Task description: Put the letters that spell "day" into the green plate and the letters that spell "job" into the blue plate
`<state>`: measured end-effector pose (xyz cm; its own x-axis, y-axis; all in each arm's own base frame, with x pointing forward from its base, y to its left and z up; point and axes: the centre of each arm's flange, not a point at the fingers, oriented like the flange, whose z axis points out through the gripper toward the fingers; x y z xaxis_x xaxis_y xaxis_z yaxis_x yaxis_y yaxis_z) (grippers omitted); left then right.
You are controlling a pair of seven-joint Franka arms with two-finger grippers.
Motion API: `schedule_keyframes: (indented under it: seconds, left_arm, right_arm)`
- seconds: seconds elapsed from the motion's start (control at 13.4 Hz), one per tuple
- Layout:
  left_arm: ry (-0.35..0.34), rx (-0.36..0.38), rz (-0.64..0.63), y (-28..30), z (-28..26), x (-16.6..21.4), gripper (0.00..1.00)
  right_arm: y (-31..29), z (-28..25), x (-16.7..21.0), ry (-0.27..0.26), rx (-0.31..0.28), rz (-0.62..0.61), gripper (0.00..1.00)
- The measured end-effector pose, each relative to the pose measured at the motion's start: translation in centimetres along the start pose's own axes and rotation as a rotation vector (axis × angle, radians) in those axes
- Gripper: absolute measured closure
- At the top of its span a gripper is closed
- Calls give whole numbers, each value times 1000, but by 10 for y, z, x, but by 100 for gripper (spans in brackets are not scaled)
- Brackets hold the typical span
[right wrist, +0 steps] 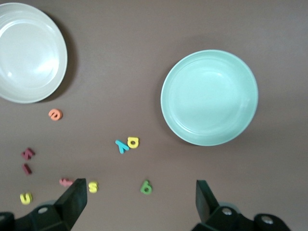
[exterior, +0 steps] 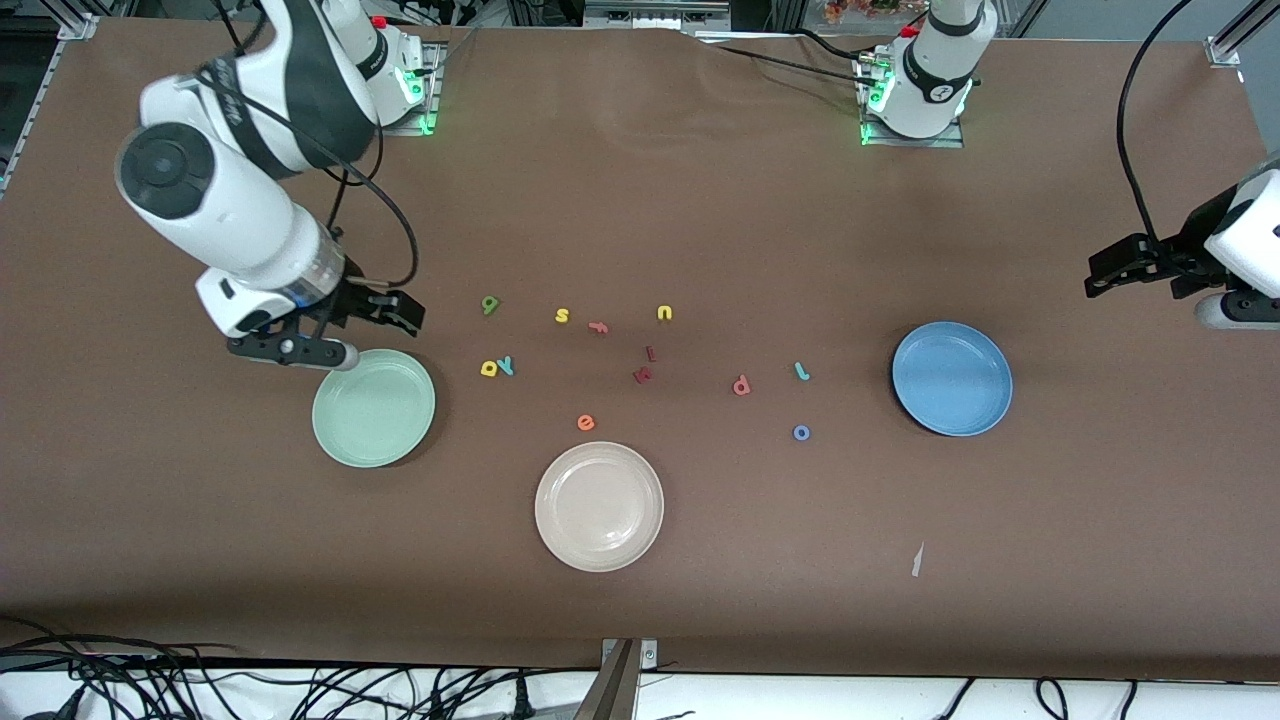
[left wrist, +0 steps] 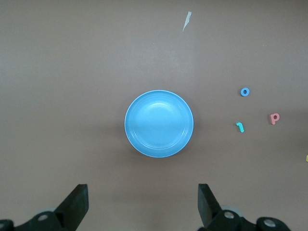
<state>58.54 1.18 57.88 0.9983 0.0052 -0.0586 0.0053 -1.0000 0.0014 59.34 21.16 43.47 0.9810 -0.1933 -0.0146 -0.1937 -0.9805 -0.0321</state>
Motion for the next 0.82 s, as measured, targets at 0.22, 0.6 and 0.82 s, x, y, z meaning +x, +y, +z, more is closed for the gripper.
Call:
schedule_keyframes:
  seconds: [0.22, 0.6, 0.82]
  left_arm:
    - [0, 0, 0, 0, 0, 0, 0]
    - [-17, -10, 2, 2, 10, 4, 0]
    - [-49, -15, 8, 6, 28, 13, 0]
  right_arm:
    - [-19, 78, -16, -16, 1, 128, 0]
    - [-20, 165, -43, -11, 15, 180, 0]
    - [-11, 203, -68, 12, 37, 197, 0]
